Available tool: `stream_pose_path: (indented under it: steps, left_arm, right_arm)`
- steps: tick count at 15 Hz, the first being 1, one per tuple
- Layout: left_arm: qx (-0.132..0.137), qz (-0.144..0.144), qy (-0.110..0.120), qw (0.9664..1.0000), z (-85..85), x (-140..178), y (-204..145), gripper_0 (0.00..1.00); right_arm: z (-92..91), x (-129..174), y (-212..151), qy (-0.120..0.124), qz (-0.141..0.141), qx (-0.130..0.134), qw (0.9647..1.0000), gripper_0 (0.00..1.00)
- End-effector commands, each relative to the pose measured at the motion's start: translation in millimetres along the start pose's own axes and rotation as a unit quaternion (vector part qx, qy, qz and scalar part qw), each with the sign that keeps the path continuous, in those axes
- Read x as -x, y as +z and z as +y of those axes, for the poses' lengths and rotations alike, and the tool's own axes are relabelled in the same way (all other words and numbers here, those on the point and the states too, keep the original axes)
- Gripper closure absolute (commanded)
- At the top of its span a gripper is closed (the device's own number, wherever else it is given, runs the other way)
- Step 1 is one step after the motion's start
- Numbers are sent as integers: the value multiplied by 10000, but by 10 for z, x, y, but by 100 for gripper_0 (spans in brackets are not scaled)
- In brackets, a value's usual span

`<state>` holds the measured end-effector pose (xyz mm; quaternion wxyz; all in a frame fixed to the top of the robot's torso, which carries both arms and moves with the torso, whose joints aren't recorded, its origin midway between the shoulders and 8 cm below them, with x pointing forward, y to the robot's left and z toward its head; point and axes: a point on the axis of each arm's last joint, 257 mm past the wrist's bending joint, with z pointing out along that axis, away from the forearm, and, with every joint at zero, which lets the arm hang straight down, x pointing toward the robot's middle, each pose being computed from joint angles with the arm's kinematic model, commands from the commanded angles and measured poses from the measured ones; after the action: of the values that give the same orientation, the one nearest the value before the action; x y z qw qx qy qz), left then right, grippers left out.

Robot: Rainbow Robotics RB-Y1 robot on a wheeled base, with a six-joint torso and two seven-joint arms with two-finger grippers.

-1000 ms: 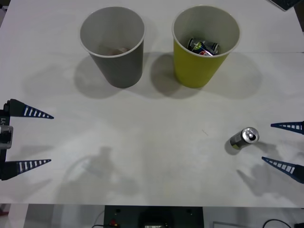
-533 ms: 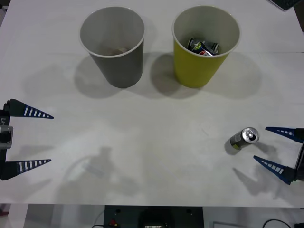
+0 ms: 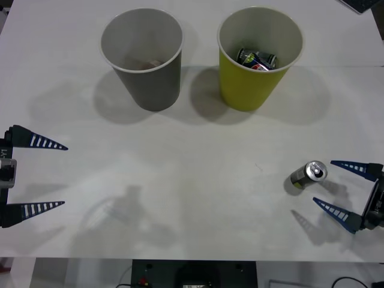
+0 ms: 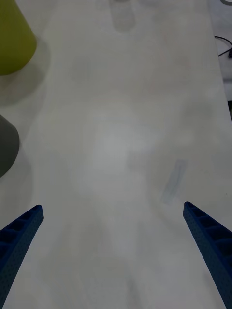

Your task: Put the can into the green bin and the plastic bottle into the gray bin

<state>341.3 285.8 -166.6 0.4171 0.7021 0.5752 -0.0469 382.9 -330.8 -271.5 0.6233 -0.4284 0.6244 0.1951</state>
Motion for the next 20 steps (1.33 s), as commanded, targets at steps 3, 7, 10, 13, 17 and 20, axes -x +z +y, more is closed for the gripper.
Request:
stream_pose_path:
  steps: [3, 7, 10, 13, 17, 20]
  left_arm:
    - [0, 0, 0, 10000, 0, 0, 0, 0]
    - [0, 0, 0, 10000, 0, 0, 0, 0]
    - [0, 0, 0, 10000, 0, 0, 0, 0]
    - [0, 0, 0, 10000, 0, 0, 0, 0]
    - [0, 0, 0, 10000, 0, 0, 0, 0]
    - [0, 0, 0, 10000, 0, 0, 0, 0]
  right_arm:
    - [33, -190, 111, -175, -34, -175, 9997, 0]
    - [68, -252, 294, -83, -171, -315, 9993, 0]
    - [64, -277, 419, -104, -194, -442, 9988, 0]
    - [72, -286, 548, -81, -242, -552, 9981, 0]
    - [68, -301, 663, -68, -259, -662, 9974, 0]
    - [66, -304, 663, -82, -253, -668, 9974, 0]
